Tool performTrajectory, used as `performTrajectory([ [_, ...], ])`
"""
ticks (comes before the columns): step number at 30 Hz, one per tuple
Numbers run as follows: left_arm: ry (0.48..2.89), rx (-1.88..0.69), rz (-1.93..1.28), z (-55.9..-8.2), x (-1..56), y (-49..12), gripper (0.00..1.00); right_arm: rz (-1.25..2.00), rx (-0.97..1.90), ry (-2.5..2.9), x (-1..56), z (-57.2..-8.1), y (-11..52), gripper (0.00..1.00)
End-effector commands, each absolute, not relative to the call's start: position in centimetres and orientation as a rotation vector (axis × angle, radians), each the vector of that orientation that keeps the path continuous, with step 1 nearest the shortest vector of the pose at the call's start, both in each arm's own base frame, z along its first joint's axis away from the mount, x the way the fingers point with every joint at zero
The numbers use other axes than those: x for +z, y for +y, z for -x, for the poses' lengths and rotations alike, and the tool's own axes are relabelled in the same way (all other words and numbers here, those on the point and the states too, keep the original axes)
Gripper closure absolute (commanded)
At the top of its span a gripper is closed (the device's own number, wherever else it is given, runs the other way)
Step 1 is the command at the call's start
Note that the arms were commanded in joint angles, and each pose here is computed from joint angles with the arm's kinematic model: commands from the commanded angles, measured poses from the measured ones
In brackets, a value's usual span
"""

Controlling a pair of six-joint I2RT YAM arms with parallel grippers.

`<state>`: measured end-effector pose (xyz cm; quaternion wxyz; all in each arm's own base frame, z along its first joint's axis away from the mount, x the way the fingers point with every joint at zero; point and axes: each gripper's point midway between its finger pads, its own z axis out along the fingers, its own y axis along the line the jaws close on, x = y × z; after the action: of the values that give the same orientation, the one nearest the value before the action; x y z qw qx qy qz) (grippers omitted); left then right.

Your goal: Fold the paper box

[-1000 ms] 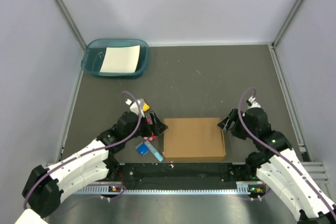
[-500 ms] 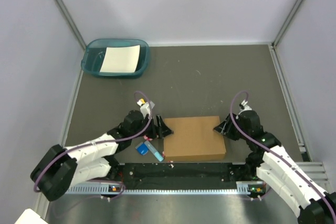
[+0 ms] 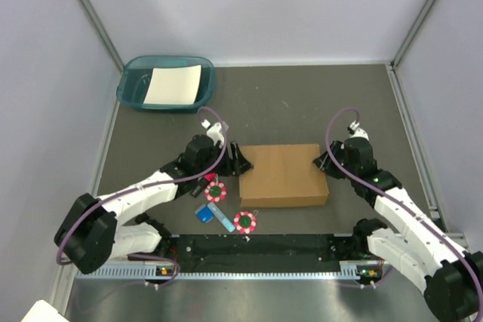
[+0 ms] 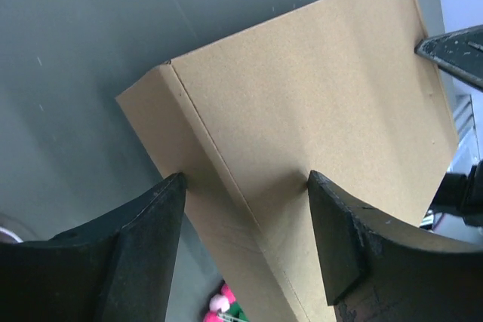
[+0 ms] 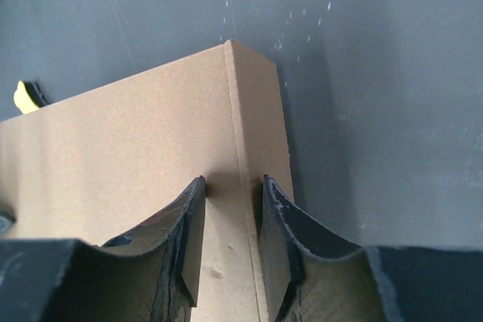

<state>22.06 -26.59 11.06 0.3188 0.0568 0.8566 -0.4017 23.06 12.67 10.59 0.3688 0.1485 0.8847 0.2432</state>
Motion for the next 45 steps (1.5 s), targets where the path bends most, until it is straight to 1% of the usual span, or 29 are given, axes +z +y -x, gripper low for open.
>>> performTrajectory([
  [1,1.882,-1.269,-0.341,-24.4,22.8,-31.8,0.31,-0.228,0.907,2.136,17.1,-25.6,17.8,0.74],
  [2,1.899,-1.245,-0.329,-25.3,22.3,-31.8,0.31,-0.219,0.897,2.132,17.2,-26.0,17.9,0.73],
  [3,1.89,-1.23,-0.32,-26.2,23.1,-31.9,0.3,-0.219,0.877,2.121,17.6,-26.7,17.9,0.72],
  [4,1.897,-1.173,-0.29,-27.6,22.8,-31.5,0.3,-0.23,0.849,2.141,16.8,-27.5,17.9,0.71],
  [5,1.971,-1.117,-0.269,-28.3,20.7,-31.4,0.29,-0.246,0.821,2.15,16.4,-28.2,17.6,0.68],
  [6,1.977,-1.08,-0.237,-29.5,20.8,-31.2,0.28,-0.266,0.779,2.141,16.4,-29.2,17.3,0.67],
  [7,2.003,-1.032,-0.198,-30.7,20.0,-30.6,0.26,-0.3,0.727,2.181,15.0,-30.0,16.9,0.63],
  [8,2.065,-0.988,-0.173,-31.2,18.1,-30.3,0.24,-0.352,0.706,2.183,14.8,-30.8,16.3,0.56],
  [10,2.099,-0.978,-0.137,-31.6,17.7,-29.7,0.2,-0.395,0.685,2.205,14.0,-31.5,15.8,0.5],
  [11,2.098,-0.953,-0.122,-31.7,17.2,-29.2,0.18,-0.399,0.679,2.192,14.1,-31.8,15.6,0.45],
  [13,2.077,-0.922,-0.101,-31.8,17.3,-28.5,0.14,-0.398,0.653,2.168,14.4,-32.3,14.9,0.42],
  [14,2.079,-0.904,-0.095,-31.7,16.8,-28.1,0.14,-0.395,0.651,2.157,14.8,-32.6,14.8,0.41],
  [20,2.087,-0.834,-0.053,-31.7,16.5,-26.0,0.13,-0.371,0.638,2.103,17.2,-33.1,14.1,0.4],
  [22,2.094,-0.775,-0.01,-31.8,16.3,-24.9,0.12,-0.362,0.631,2.098,17.4,-32.9,14.0,0.39],
  [25,2.147,-0.661,0.052,-32.0,14.8,-23.0,0.09,-0.366,0.599,2.124,16.7,-32.7,13.6,0.39],
  [29,2.173,-0.574,0.134,-32.1,14.5,-20.8,0.09,-0.372,0.578,2.127,16.6,-32.3,13.1,0.38],
  [33,2.128,-0.58,0.196,-31.6,16.4,-19.8,0.1,-0.382,0.617,2.068,18.9,-30.7,12.8,0.38],
  [37,2.086,-0.685,0.142,-30.5,18.8,-20.8,0.12,-0.283,0.687,1.918,22.9,-27.2,12.8,0.36],
  [39,2.062,-0.806,0.056,-29.7,19.4,-22.5,0.14,-0.255,0.664,1.882,23.3,-26.0,12.3,0.35],
  [41,2.065,-0.869,0.011,-28.9,19.5,-23.2,0.16,-0.298,0.615,1.831,23.4,-24.9,10.6,0.35],
  [45,2.069,-0.849,0.041,-29.0,19.3,-22.7,0.19,-0.307,0.589,1.774,23.3,-23.8,9.3,0.33],
])
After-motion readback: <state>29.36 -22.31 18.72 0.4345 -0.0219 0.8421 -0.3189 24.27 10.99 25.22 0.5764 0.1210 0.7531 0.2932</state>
